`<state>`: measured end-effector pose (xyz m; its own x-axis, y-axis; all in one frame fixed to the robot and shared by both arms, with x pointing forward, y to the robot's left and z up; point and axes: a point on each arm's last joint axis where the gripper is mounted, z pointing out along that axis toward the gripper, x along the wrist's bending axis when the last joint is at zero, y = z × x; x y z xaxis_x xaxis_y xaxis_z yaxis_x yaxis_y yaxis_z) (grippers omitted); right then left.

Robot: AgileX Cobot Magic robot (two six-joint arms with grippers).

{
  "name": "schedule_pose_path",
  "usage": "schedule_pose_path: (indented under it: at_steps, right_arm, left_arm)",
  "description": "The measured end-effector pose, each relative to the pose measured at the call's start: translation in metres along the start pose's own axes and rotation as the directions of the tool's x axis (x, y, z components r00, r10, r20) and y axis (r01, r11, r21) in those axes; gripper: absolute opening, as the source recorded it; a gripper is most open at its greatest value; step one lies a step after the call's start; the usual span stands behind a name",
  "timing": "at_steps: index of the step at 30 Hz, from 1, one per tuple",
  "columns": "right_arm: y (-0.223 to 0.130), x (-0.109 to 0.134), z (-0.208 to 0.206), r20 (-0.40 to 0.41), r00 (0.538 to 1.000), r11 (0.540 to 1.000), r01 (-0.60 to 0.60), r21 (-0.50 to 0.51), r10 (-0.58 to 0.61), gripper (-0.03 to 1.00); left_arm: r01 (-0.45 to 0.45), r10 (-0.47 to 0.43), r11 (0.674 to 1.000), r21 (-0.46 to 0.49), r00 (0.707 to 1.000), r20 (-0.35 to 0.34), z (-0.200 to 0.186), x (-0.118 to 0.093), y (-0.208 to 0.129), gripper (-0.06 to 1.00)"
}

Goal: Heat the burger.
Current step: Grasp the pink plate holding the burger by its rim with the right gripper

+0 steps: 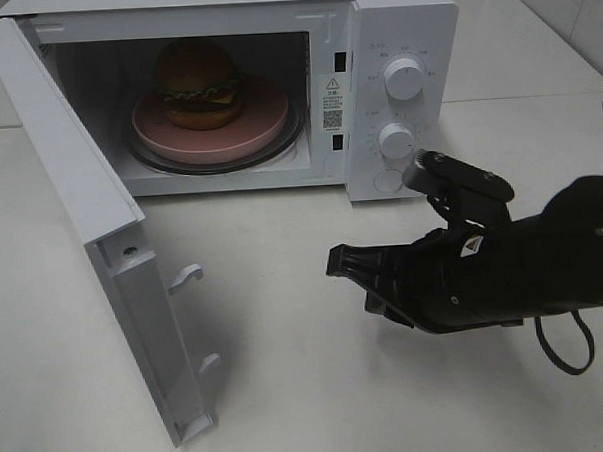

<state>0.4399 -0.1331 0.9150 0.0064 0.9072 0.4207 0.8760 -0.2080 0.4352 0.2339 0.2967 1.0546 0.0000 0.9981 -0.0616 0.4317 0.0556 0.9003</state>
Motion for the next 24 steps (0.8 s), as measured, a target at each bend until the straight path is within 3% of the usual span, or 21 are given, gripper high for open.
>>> schedule_pose_path:
  at_steps: [6, 7, 9, 10, 11, 13, 14, 15, 16, 18, 19, 20, 21, 22, 23, 24]
  right_arm:
    - [0.007, 0.02, -0.003, -0.06, 0.978, 0.975, 0.203, 0.085, -0.198, 0.01]
    - [0.009, 0.027, -0.004, -0.091, 0.956, 0.951, 0.287, 0.115, -0.277, 0.01]
    - [0.01, 0.031, -0.005, -0.107, 0.945, 0.939, 0.32, 0.123, -0.308, 0.01]
    - [0.011, 0.036, -0.008, -0.139, 0.916, 0.906, 0.395, 0.149, -0.377, 0.01]
    - [0.011, 0.036, -0.008, -0.139, 0.916, 0.906, 0.395, 0.149, -0.377, 0.01]
    - [0.012, 0.041, -0.011, -0.18, 0.858, 0.841, 0.509, 0.181, -0.481, 0.02]
    - [0.012, 0.041, -0.011, -0.18, 0.858, 0.841, 0.509, 0.181, -0.481, 0.02]
    - [0.013, 0.045, -0.013, -0.203, 0.815, 0.793, 0.577, 0.194, -0.543, 0.03]
    - [0.013, 0.045, -0.013, -0.203, 0.815, 0.793, 0.577, 0.194, -0.543, 0.03]
    - [0.016, 0.049, -0.017, -0.232, 0.73, 0.699, 0.683, 0.211, -0.643, 0.03]
    - [0.016, 0.049, -0.017, -0.232, 0.73, 0.699, 0.683, 0.211, -0.643, 0.03]
    - [0.02, 0.052, -0.019, -0.246, 0.66, 0.623, 0.752, 0.217, -0.71, 0.04]
    - [0.022, 0.053, -0.021, -0.252, 0.624, 0.586, 0.781, 0.216, -0.74, 0.04]
    - [0.022, 0.053, -0.021, -0.252, 0.624, 0.586, 0.781, 0.216, -0.74, 0.04]
    - [0.026, 0.055, -0.023, -0.26, 0.546, 0.504, 0.837, 0.213, -0.797, 0.04]
    - [0.029, 0.056, -0.025, -0.264, 0.5, 0.456, 0.864, 0.212, -0.825, 0.04]
  left_arm:
    - [0.0, 0.0, 1.0, 0.0, 1.0, 0.0, 0.0, 0.0, 0.0, 0.97]
    - [0.0, 0.0, 1.0, 0.0, 1.0, 0.0, 0.0, 0.0, 0.0, 0.97]
    - [0.0, 0.0, 1.0, 0.0, 1.0, 0.0, 0.0, 0.0, 0.0, 0.97]
    - [0.0, 0.0, 1.0, 0.0, 1.0, 0.0, 0.0, 0.0, 0.0, 0.97]
    - [0.0, 0.0, 1.0, 0.0, 1.0, 0.0, 0.0, 0.0, 0.0, 0.97]
    - [0.0, 0.0, 1.0, 0.0, 1.0, 0.0, 0.0, 0.0, 0.0, 0.97]
    - [0.0, 0.0, 1.0, 0.0, 1.0, 0.0, 0.0, 0.0, 0.0, 0.97]
    - [0.0, 0.0, 1.0, 0.0, 1.0, 0.0, 0.0, 0.0, 0.0, 0.97]
    - [0.0, 0.0, 1.0, 0.0, 1.0, 0.0, 0.0, 0.0, 0.0, 0.97]
    - [0.0, 0.0, 1.0, 0.0, 1.0, 0.0, 0.0, 0.0, 0.0, 0.97]
    - [0.0, 0.0, 1.0, 0.0, 1.0, 0.0, 0.0, 0.0, 0.0, 0.97]
    - [0.0, 0.0, 1.0, 0.0, 1.0, 0.0, 0.0, 0.0, 0.0, 0.97]
    - [0.0, 0.0, 1.0, 0.0, 1.0, 0.0, 0.0, 0.0, 0.0, 0.97]
    - [0.0, 0.0, 1.0, 0.0, 1.0, 0.0, 0.0, 0.0, 0.0, 0.97]
    - [0.0, 0.0, 1.0, 0.0, 1.0, 0.0, 0.0, 0.0, 0.0, 0.97]
    - [0.0, 0.0, 1.0, 0.0, 1.0, 0.0, 0.0, 0.0, 0.0, 0.97]
